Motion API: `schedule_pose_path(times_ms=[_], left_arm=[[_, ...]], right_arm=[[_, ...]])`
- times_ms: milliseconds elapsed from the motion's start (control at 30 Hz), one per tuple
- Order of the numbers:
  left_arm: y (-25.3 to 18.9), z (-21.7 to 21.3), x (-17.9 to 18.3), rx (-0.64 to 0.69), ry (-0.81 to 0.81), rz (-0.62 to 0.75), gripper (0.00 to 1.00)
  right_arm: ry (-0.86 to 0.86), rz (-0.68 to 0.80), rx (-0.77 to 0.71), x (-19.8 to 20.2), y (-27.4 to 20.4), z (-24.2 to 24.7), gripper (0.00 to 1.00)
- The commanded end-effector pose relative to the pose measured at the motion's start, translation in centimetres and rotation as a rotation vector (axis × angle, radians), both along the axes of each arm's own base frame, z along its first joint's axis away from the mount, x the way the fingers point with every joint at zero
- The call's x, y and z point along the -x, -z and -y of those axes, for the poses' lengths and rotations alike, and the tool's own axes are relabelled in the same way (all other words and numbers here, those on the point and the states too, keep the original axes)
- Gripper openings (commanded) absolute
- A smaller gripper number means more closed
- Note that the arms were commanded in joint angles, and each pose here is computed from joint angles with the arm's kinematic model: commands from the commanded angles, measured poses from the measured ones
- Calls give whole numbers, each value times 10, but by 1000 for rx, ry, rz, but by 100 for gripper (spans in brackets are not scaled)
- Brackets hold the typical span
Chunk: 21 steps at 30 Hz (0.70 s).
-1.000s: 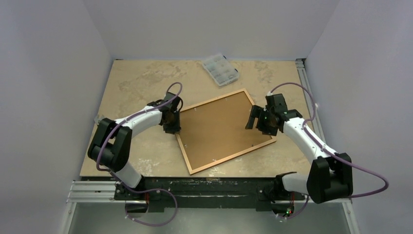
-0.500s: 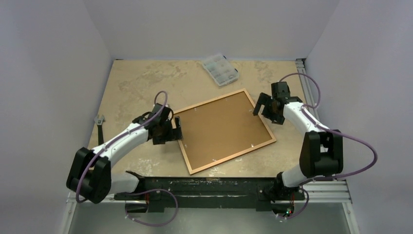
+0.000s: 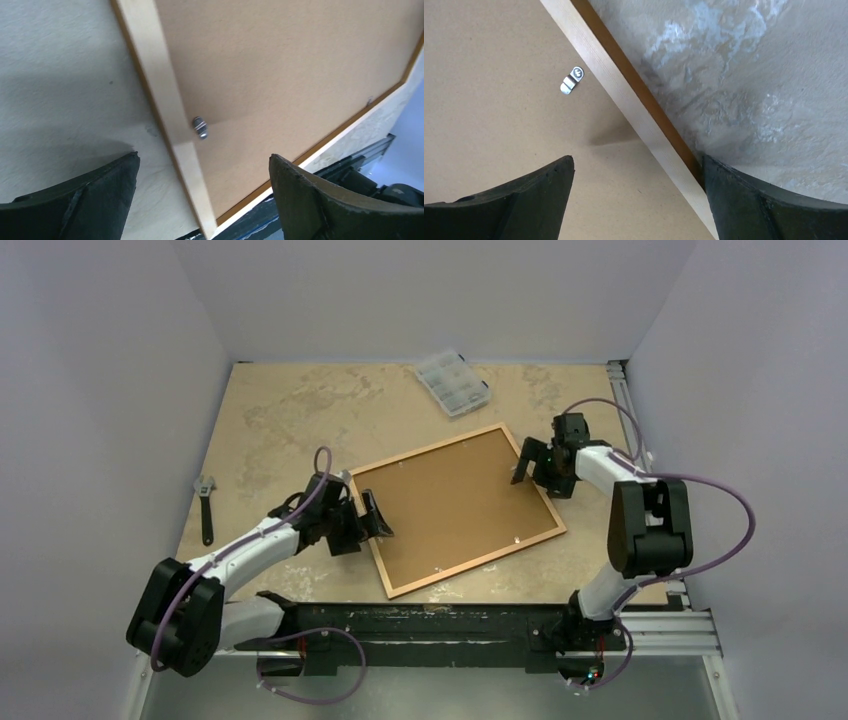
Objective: Put the photo into the frame
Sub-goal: Move the photo frame to the center of the board.
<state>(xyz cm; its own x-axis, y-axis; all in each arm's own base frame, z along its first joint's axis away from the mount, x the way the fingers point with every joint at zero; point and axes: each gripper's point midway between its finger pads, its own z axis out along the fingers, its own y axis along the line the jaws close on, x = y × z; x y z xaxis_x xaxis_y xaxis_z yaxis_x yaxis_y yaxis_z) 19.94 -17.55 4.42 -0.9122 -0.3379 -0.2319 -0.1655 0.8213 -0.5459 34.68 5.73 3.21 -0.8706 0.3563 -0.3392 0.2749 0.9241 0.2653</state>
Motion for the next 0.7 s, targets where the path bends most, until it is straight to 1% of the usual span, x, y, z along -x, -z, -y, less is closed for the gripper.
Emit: schedule_pose_path(times_ms=[0, 267, 333, 433, 467, 533, 667], left_arm=[[1, 14, -10, 58, -4, -1, 98], [2, -5, -7, -48, -29, -10, 97], [1, -14, -3, -94, -40, -16, 97], [1, -29, 1, -164, -66, -19, 97], [0, -33, 1, -184, -73, -21, 97], [-1, -40, 2, -223, -81, -31, 97], [-6, -51, 0, -295, -107, -41, 98]], right_arm=[[-70, -65, -109, 44, 8, -19, 96], [-147, -126, -335, 128, 10, -62, 93], [-163, -142, -363, 148, 10, -71, 92], [-181, -136, -393, 169, 3, -86, 93], [-180, -127, -392, 171, 0, -87, 93], [-173, -96, -344, 166, -5, -80, 94], [-175, -7, -212, 133, -23, -65, 96]])
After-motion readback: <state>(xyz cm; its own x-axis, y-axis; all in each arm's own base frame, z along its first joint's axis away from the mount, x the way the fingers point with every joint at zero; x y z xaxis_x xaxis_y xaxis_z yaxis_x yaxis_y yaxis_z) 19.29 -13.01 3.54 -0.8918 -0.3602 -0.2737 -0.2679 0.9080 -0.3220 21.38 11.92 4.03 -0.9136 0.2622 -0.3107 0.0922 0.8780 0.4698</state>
